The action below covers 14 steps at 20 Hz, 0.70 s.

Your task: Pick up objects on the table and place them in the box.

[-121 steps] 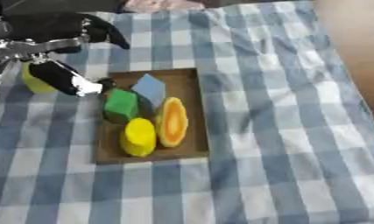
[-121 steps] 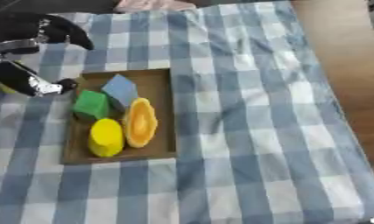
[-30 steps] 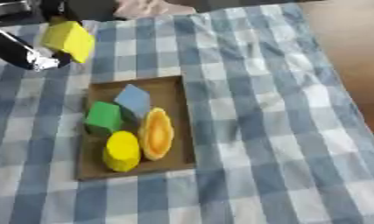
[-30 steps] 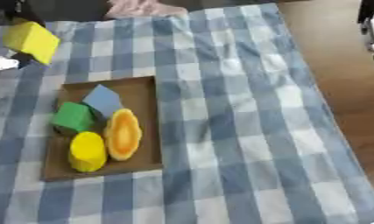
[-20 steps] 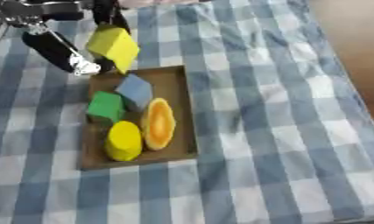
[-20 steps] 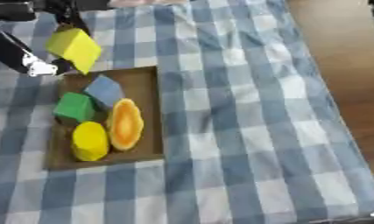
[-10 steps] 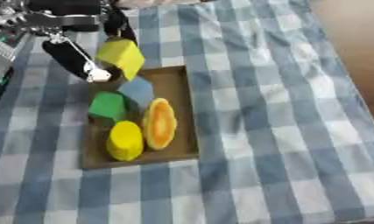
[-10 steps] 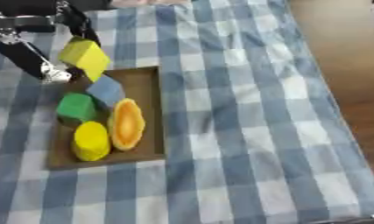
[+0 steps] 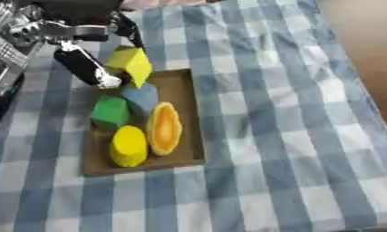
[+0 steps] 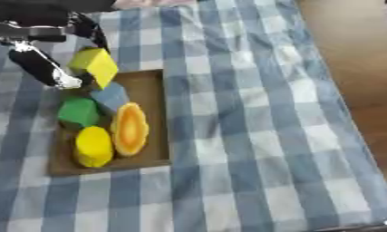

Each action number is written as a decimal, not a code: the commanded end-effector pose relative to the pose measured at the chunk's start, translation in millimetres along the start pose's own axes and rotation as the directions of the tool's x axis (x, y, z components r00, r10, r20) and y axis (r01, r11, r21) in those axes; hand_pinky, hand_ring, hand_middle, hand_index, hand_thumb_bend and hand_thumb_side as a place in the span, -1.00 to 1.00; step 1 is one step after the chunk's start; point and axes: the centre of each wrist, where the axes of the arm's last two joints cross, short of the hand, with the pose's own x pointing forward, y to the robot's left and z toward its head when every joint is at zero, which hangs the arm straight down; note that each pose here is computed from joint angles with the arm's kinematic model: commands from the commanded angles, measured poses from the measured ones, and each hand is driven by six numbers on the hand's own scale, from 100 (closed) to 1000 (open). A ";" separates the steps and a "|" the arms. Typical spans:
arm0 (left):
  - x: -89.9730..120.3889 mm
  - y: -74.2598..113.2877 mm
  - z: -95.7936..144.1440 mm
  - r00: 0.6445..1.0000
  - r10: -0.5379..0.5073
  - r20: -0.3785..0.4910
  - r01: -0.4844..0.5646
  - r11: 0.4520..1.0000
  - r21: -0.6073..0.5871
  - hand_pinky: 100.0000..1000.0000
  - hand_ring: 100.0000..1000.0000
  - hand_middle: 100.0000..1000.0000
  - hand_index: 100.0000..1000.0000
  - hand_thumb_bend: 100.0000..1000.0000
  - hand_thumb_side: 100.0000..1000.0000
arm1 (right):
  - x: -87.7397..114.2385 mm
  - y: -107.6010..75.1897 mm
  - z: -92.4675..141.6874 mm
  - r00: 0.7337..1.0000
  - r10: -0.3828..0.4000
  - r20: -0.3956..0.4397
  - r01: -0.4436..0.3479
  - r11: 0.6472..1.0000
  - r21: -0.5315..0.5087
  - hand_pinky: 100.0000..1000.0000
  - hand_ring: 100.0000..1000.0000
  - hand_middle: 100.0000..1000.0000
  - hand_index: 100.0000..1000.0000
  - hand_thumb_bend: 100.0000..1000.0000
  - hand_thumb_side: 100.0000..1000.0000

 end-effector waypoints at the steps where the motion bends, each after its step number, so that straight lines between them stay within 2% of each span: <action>1: 0.3 12.9 5.9 0.990 -0.116 0.082 0.123 0.989 -0.082 0.91 0.90 0.67 0.88 -0.34 0.81 | 4.9 -6.0 -3.3 1.000 0.012 0.018 -0.012 1.000 -0.002 0.75 0.43 0.14 0.63 -1.00 -0.19; 3: 0.5 13.9 7.3 0.989 -0.122 0.087 0.129 0.989 -0.078 0.91 0.91 0.68 0.89 -0.30 0.85 | 4.6 -5.7 -3.1 1.000 0.011 0.016 -0.011 1.000 0.000 0.75 0.43 0.14 0.64 -1.00 -0.19; 11: 3.4 19.4 12.7 0.986 -0.137 0.095 0.143 0.988 -0.063 0.91 0.90 0.67 0.86 -0.36 0.74 | 4.7 -5.8 -3.2 1.000 0.006 0.015 -0.006 1.000 0.000 0.75 0.43 0.15 0.63 -1.00 -0.18; 12: 4.0 20.1 13.6 0.986 -0.139 0.096 0.145 0.988 -0.060 0.91 0.89 0.66 0.86 -0.41 0.71 | 4.6 -5.7 -3.1 1.000 0.005 0.014 -0.005 1.000 0.000 0.75 0.43 0.15 0.63 -1.00 -0.18; 14: 5.2 21.9 16.1 0.986 -0.138 0.098 0.142 0.989 -0.038 0.89 0.87 0.64 0.83 -0.61 0.49 | 4.4 -5.5 -2.9 1.000 0.003 0.013 -0.003 1.000 0.000 0.75 0.43 0.15 0.63 -1.00 -0.18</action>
